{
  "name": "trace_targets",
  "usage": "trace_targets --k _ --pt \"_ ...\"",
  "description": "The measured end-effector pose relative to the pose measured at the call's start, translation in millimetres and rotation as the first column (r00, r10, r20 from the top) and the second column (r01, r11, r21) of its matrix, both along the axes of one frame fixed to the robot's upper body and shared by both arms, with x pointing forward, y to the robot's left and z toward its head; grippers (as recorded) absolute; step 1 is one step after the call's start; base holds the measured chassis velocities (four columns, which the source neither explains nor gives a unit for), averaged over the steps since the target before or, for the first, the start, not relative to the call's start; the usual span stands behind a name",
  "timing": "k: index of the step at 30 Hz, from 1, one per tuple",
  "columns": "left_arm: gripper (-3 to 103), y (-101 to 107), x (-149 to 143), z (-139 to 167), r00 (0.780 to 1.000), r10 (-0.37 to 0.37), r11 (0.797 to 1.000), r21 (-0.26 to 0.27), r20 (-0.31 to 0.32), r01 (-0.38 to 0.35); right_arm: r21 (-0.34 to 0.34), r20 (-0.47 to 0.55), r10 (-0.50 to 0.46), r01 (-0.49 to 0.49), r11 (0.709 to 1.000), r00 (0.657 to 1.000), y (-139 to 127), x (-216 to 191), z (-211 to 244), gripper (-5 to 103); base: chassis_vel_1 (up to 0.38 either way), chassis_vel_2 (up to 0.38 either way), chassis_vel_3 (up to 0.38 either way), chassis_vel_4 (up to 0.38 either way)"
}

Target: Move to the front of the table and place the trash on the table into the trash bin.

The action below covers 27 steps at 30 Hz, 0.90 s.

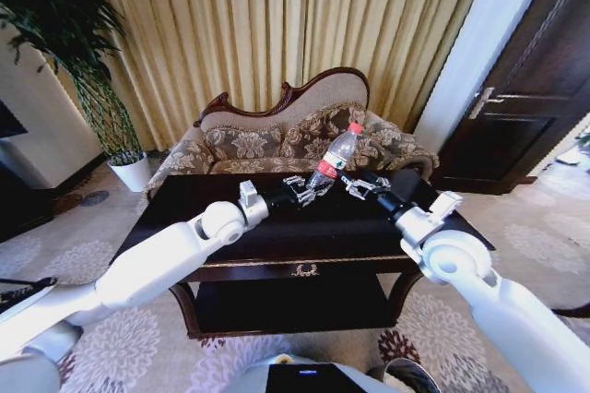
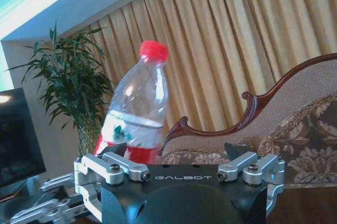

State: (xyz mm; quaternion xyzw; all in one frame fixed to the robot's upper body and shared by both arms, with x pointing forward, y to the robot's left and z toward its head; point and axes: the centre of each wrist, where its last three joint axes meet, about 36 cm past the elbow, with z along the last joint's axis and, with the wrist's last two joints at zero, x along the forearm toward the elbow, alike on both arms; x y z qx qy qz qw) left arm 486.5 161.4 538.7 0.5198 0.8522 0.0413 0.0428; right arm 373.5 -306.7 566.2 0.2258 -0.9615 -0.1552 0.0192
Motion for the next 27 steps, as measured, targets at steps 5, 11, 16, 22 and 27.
trace_targets --k 5,11,16,22,27 --pt "30 13.7 0.8 -0.3 1.000 0.008 1.000 0.010 0.004 -0.008 0.000 0.001 -0.006 0.006 1.000 1.000 -1.2 0.2 -0.6 100 0.000 0.000 0.000 0.000" --pt "30 19.6 1.6 0.3 1.000 0.014 1.000 0.011 0.008 -0.014 0.000 0.006 -0.001 0.001 1.000 1.000 0.6 -1.4 0.8 100 0.000 0.000 0.000 0.000" --pt "30 17.2 4.5 -0.7 1.000 0.009 1.000 0.009 0.007 -0.009 0.001 0.013 0.008 -0.008 1.000 1.000 3.0 -3.6 3.5 100 0.000 0.000 0.000 0.000" --pt "30 12.1 14.2 -2.2 1.000 0.013 1.000 0.011 0.007 -0.013 0.000 0.026 0.018 -0.018 1.000 0.999 5.0 -8.7 8.9 100 0.000 0.000 0.000 0.000" --pt "30 9.9 17.5 -2.9 1.000 0.013 1.000 0.012 0.008 -0.013 0.004 0.037 0.032 -0.032 0.999 0.999 8.4 -12.7 13.2 100 0.000 0.000 0.000 0.000"
